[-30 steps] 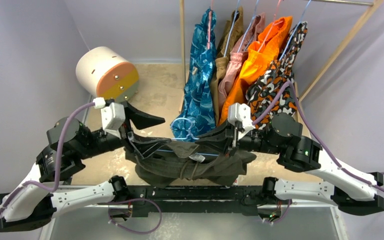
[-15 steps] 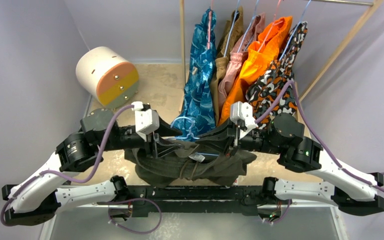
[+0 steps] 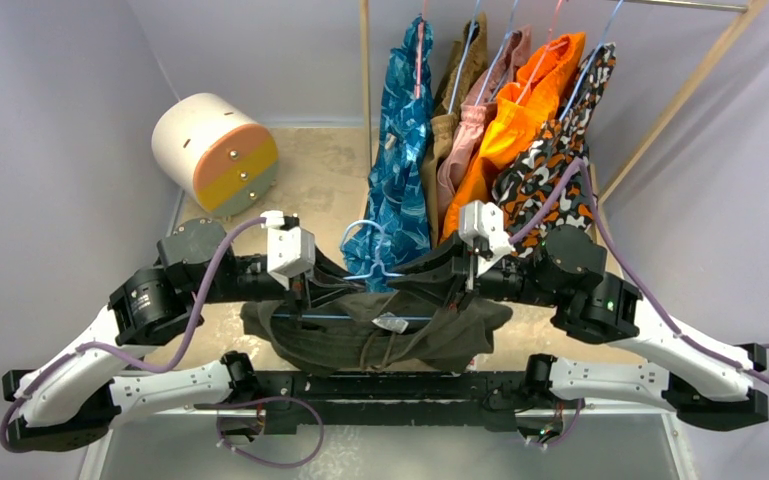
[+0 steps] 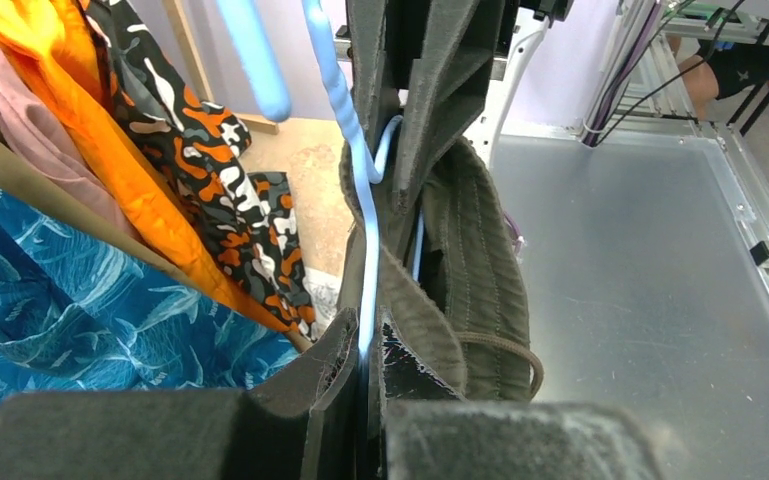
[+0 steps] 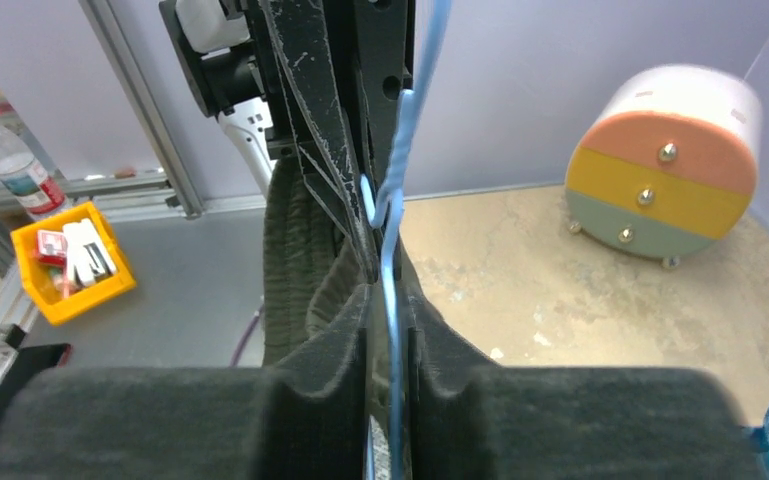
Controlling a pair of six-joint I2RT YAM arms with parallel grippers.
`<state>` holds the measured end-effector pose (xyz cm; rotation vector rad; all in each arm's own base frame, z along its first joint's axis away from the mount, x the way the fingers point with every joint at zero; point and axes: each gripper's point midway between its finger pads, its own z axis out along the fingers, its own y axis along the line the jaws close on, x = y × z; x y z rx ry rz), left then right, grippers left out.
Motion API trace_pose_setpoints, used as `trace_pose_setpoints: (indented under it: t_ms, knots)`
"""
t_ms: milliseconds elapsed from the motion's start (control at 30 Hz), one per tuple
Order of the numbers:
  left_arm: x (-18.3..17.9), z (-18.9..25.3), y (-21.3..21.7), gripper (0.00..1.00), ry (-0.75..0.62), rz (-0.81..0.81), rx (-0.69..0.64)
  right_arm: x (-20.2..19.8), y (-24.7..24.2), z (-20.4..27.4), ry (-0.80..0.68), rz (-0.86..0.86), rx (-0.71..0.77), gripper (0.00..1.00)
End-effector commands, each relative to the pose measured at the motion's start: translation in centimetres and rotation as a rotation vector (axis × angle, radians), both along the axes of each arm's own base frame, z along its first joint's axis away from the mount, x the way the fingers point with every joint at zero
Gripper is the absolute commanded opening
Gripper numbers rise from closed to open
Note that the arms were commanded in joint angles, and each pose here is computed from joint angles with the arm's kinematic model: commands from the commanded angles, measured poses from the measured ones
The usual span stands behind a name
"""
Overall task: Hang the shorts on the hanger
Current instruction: Hang the shorts on the hanger.
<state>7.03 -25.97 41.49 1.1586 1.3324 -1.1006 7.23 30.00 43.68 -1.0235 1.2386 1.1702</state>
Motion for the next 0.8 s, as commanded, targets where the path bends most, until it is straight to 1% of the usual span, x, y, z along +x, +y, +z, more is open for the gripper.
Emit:
trace_pose_setpoints:
  t_ms: [0, 33, 67, 133, 233, 333, 400, 533, 567, 600, 700, 767]
  knots:
    - [0.3, 2.5, 0.3, 0.0, -0.047, 0.025, -0.092, -0.8, 0.0, 4.0, -0.037, 0.041, 0.121, 0.31]
    - [0.3, 2.6, 0.2, 0.0, -0.047, 0.023, -0.095, -0.8, 0.1, 4.3, -0.035, 0.043, 0.13, 0.41]
    - [0.3, 2.7, 0.1, 0.0, -0.048, 0.02, -0.097, -0.8, 0.3, 4.5, -0.032, 0.043, 0.138, 0.46]
    - [0.3, 2.6, -0.1, 0.0, -0.046, 0.014, -0.095, -0.8, 0.6, 4.9, -0.027, 0.049, 0.146, 0.51]
    - [0.2, 2.6, -0.3, 0.0, -0.044, 0.0, -0.094, -1.0, 1.1, 5.3, -0.021, 0.073, 0.153, 0.53]
    - [0.1, 2.4, -0.5, 0.0, -0.038, -0.007, -0.09, -0.5, 1.7, 5.3, -0.022, 0.059, 0.135, 0.52]
    - [0.0, 2.3, -0.5, 0.0, -0.033, -0.016, -0.089, -0.4, 2.1, 5.2, -0.022, 0.063, 0.118, 0.48]
    - [-0.2, 2.4, -0.5, 0.0, -0.028, -0.021, -0.093, -0.7, 2.7, 4.8, -0.02, 0.092, 0.085, 0.35]
    - [-0.2, 2.4, -0.4, 0.0, -0.029, -0.021, -0.094, -0.8, 2.7, 4.7, -0.019, 0.097, 0.078, 0.34]
    - [-0.2, 2.5, -0.4, 0.0, -0.031, -0.018, -0.095, -0.8, 2.8, 4.6, -0.017, 0.1, 0.07, 0.35]
    - [-0.2, 2.7, -0.2, 0.0, -0.038, -0.016, -0.101, -0.8, 2.7, 4.3, -0.011, 0.098, 0.05, 0.41]
    - [-0.2, 2.8, -0.2, 0.0, -0.038, -0.016, -0.101, -0.8, 2.7, 4.1, -0.008, 0.096, 0.037, 0.42]
